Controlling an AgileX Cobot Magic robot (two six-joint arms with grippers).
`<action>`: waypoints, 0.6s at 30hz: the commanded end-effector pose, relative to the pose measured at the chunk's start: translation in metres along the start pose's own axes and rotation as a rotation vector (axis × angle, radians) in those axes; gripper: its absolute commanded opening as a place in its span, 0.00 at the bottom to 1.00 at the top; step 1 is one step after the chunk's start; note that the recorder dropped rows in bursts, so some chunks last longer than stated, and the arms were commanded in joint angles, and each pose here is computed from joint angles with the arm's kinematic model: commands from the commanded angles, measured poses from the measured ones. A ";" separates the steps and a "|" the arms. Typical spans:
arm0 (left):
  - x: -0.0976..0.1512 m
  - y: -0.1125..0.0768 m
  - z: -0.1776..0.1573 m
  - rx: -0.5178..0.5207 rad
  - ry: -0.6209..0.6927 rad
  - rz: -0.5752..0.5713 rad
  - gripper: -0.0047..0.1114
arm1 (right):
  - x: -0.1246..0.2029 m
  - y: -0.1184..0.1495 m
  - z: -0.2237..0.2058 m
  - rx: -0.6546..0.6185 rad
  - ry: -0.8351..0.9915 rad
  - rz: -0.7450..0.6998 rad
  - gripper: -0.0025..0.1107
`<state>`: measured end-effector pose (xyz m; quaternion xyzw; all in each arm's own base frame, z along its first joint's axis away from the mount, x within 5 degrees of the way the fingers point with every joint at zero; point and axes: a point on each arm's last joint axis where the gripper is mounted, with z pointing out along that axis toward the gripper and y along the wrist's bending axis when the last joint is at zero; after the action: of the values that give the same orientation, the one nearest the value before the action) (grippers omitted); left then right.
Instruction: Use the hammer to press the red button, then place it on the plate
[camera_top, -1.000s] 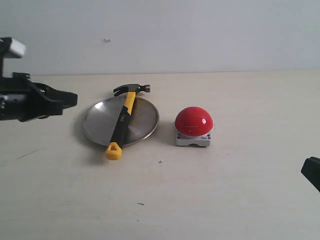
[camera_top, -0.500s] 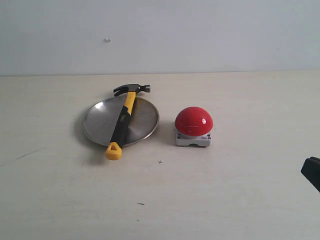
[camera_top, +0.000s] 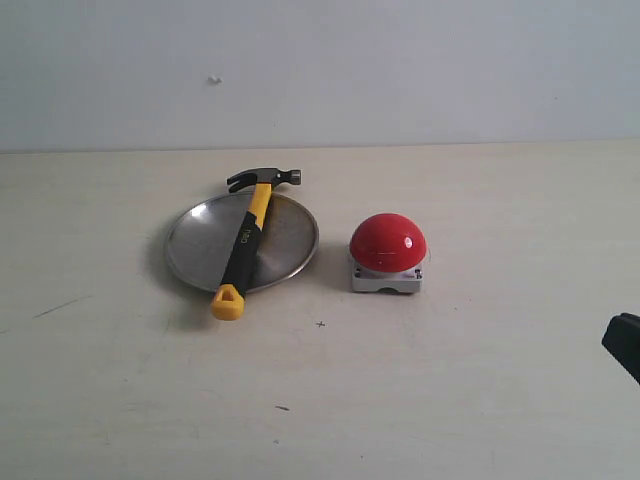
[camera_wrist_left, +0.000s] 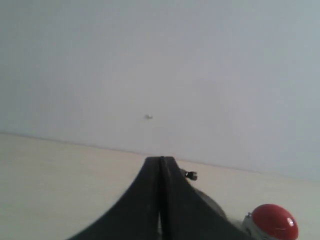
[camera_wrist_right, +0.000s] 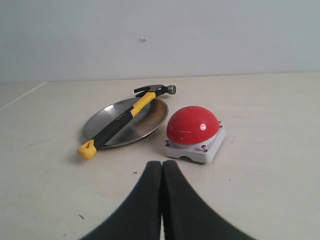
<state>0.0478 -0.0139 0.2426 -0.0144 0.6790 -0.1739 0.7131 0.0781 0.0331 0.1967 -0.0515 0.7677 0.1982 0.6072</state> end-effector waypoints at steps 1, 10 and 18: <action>0.025 0.012 0.003 -0.066 0.022 -0.045 0.04 | 0.001 0.000 0.000 0.000 -0.002 0.003 0.02; 0.035 0.018 0.004 -0.103 0.071 0.274 0.04 | 0.001 0.001 0.000 -0.007 -0.002 0.003 0.02; 0.029 0.027 0.002 -0.180 0.123 1.234 0.04 | 0.001 0.001 0.000 -0.007 -0.002 0.003 0.02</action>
<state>0.0571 0.0016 0.2060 0.2678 0.6557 0.2432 0.6627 0.0779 0.0332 0.1970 -0.0513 0.7667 0.1996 0.6080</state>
